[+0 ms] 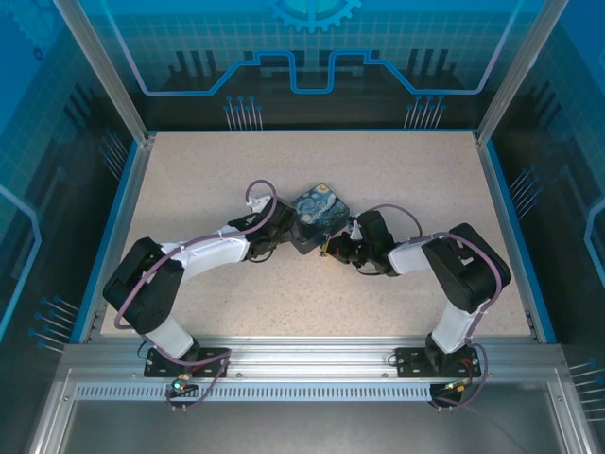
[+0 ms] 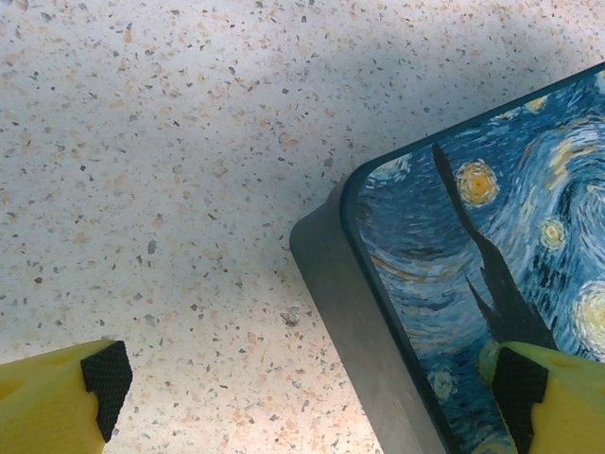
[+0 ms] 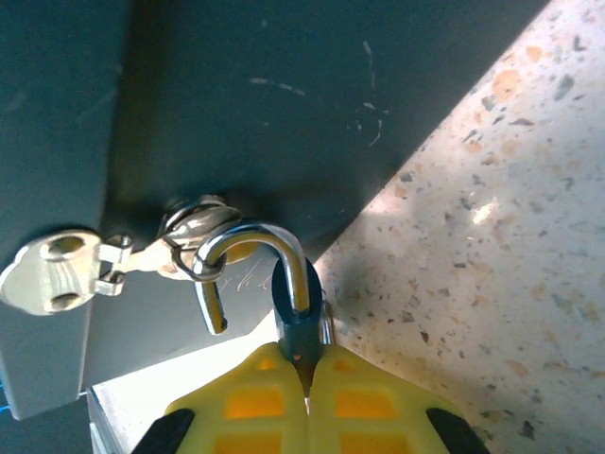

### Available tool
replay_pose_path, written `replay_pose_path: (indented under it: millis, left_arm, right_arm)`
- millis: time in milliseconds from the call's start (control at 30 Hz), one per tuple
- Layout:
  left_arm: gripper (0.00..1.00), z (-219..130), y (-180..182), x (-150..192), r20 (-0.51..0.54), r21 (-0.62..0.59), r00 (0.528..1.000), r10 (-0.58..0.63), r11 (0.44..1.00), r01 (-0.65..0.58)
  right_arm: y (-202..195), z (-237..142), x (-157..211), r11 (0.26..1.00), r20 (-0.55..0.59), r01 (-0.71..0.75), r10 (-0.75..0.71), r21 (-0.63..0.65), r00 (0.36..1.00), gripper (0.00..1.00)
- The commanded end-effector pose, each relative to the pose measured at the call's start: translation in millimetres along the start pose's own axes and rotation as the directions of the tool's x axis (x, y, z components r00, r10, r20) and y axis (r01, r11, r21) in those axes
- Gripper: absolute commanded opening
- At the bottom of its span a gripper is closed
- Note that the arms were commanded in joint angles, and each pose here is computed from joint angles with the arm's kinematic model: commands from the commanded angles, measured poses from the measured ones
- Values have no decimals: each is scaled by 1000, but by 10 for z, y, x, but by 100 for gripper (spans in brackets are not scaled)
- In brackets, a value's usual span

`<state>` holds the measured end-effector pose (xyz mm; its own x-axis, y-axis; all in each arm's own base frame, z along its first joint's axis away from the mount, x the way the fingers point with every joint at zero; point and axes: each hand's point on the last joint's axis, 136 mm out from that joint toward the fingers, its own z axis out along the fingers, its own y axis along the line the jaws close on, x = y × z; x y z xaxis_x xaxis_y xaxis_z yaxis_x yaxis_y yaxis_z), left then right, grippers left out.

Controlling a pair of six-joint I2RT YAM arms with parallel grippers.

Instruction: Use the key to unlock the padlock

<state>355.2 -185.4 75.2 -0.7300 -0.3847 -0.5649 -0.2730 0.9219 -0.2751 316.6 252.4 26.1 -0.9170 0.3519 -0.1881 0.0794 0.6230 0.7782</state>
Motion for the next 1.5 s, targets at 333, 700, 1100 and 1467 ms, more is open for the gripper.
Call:
replay_pose_path:
  millis: [333,700,1100,1467]
  left_arm:
    - [99,136,246,431,-118,-86,990,76,993,-86]
    - [99,162,278,475,-131,-94,988,82,991,-94]
    - [99,125,244,433,-119,-82,990,80,993,-90]
    - [99,-158,-55,124,-75,10,993,96,995,-96]
  right_arm:
    - [78,-76,-357,993,108,-112,115,-33,988,0]
    - [106,-101,-611,984,149,-168,174,-54,973,0]
    - [-192,-384,-752,975,198,-224,221,-11,955,0]
    - [-571,-690,-427,968,126,-244,235,65,964,6]
